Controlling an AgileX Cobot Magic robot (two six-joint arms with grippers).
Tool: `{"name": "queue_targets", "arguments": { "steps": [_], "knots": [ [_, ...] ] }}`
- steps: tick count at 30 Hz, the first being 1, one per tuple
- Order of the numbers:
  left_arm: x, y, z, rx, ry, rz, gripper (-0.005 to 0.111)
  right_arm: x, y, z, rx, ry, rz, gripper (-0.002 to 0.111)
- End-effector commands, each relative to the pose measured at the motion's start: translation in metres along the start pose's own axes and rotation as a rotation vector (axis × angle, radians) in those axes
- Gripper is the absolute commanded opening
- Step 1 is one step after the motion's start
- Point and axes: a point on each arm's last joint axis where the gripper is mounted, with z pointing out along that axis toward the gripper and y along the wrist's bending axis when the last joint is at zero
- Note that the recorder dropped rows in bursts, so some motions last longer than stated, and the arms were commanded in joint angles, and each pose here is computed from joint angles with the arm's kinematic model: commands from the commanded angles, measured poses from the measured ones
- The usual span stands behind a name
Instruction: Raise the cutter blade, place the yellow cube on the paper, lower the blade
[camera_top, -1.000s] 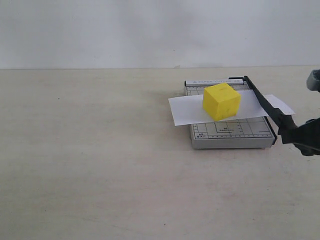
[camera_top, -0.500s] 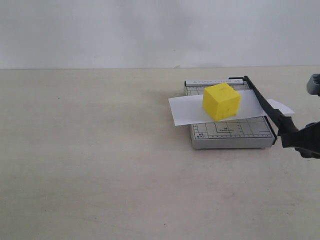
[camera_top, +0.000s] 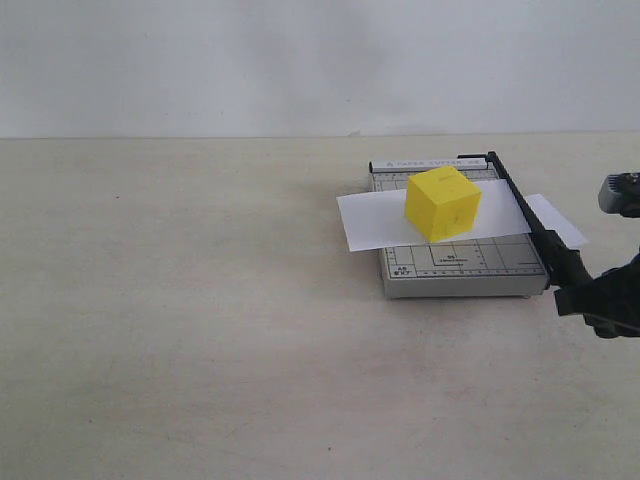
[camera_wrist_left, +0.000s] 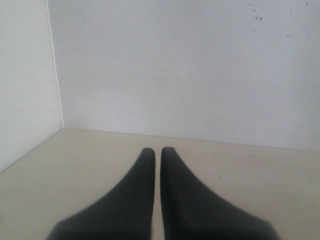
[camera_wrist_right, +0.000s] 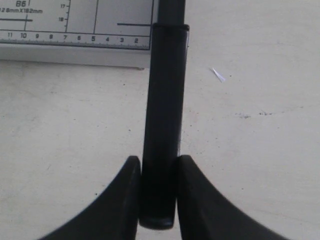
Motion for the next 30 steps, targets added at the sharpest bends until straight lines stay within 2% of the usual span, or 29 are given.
{"name": "queue_targets", "arguments": {
  "steps": [1,4,6,10,11,16,18,19,21,22,23,24,25,26,27,28,30],
  "knots": [
    [0.001,0.0,0.0,-0.005,0.007,-0.003,0.004,0.029,0.006,0.005,-0.071,0.222,-0.046,0.0],
    [0.001,0.0,0.0,-0.005,0.007,-0.003,0.004,0.028,0.006,0.004,-0.069,0.213,-0.049,0.0],
    [0.001,0.0,0.0,-0.005,0.007,-0.003,0.004,0.028,0.006,0.004,-0.069,0.213,-0.049,0.007],
    [0.001,0.0,0.0,-0.005,0.007,-0.003,0.004,0.027,0.006,0.004,-0.064,0.197,-0.041,0.036],
    [0.001,0.0,0.0,-0.005,0.007,-0.003,0.004,0.026,0.005,0.004,-0.058,0.186,-0.036,0.048],
    [0.001,0.0,0.0,-0.005,0.007,-0.003,0.004,0.018,0.007,-0.004,-0.068,0.167,-0.025,0.05],
    [0.001,0.0,0.0,-0.005,0.007,-0.003,0.004,0.002,0.012,-0.027,-0.104,0.146,-0.025,0.05],
    [0.001,0.0,0.0,-0.005,0.007,-0.003,0.004,-0.013,0.016,-0.053,-0.126,0.104,-0.027,0.05],
    [0.001,0.0,0.0,-0.005,0.007,-0.003,0.004,-0.028,0.023,-0.098,-0.146,0.007,0.026,0.05],
    [0.001,0.0,0.0,-0.005,0.007,-0.003,0.004,-0.031,0.025,-0.131,-0.13,-0.115,0.046,0.043],
    [0.001,0.0,0.0,-0.005,0.007,-0.003,0.004,-0.029,0.025,-0.146,-0.111,-0.198,0.052,0.035],
    [0.001,0.0,0.0,-0.005,0.007,-0.003,0.004,-0.018,0.026,-0.171,-0.084,-0.354,0.038,0.01],
    [0.001,0.0,0.0,-0.005,0.007,-0.003,0.004,-0.007,0.028,-0.183,-0.087,-0.447,0.034,0.0],
    [0.001,0.0,0.0,-0.005,0.007,-0.003,0.004,0.019,0.033,-0.202,-0.107,-0.627,0.005,-0.001],
    [0.001,0.0,0.0,-0.005,0.007,-0.003,0.004,0.036,0.036,-0.211,-0.116,-0.734,-0.023,0.0],
    [0.001,0.0,0.0,-0.005,0.007,-0.003,0.004,0.068,0.037,-0.222,-0.09,-0.939,-0.057,0.0],
    [0.001,0.0,0.0,-0.005,0.007,-0.003,0.004,0.093,0.033,-0.225,-0.018,-1.125,-0.089,0.0]
  ]
}}
